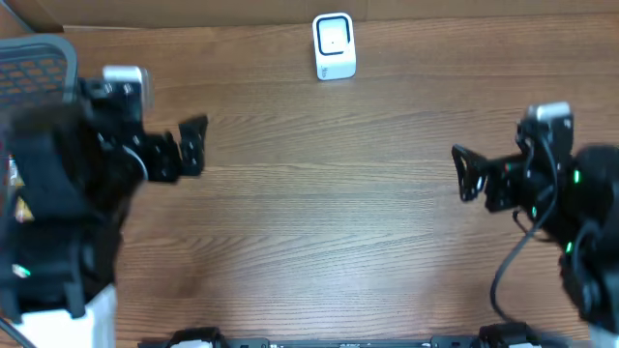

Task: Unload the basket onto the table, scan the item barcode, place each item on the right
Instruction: 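Reach the left gripper into the basket toward the white-and-gold tube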

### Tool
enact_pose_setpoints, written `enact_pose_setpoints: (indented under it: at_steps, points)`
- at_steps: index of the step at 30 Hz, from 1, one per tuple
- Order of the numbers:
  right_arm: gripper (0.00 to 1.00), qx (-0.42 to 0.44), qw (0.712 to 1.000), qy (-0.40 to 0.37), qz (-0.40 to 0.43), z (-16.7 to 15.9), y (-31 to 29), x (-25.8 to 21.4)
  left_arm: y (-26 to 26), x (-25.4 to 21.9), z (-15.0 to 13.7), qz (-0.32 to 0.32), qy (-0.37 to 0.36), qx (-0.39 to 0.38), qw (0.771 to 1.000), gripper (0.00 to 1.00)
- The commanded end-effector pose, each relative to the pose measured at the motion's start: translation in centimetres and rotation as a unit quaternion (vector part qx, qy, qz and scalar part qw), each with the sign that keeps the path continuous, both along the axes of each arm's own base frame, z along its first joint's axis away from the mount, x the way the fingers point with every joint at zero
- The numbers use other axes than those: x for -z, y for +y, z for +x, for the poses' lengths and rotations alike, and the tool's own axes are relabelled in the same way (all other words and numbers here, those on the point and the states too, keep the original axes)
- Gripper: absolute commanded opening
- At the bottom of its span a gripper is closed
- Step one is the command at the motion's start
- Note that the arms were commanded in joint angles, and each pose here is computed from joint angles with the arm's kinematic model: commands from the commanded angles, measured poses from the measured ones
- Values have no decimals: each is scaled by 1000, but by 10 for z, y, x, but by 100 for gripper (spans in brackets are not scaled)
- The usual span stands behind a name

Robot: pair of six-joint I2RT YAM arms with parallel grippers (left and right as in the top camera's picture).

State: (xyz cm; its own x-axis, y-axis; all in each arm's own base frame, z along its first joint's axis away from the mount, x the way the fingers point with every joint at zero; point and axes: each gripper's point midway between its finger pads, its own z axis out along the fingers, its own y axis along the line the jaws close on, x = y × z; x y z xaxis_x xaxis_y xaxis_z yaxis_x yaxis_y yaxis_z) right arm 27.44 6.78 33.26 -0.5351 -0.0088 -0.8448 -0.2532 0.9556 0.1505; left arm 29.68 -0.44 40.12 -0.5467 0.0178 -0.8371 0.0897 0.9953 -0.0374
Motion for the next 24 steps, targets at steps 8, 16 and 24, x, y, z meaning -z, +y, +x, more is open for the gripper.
enact_pose_setpoints:
  at_steps: [8,16,24]
  points:
    - [100,-103,992,40,66,20,43,-20,72,-17,39,61,28,-144,987,100]
    - [100,-113,987,87,75,27,49,2,204,-20,1,-20,13,-354,935,100]
    - [100,-112,986,99,74,29,49,9,296,63,-10,-120,103,-452,878,83]
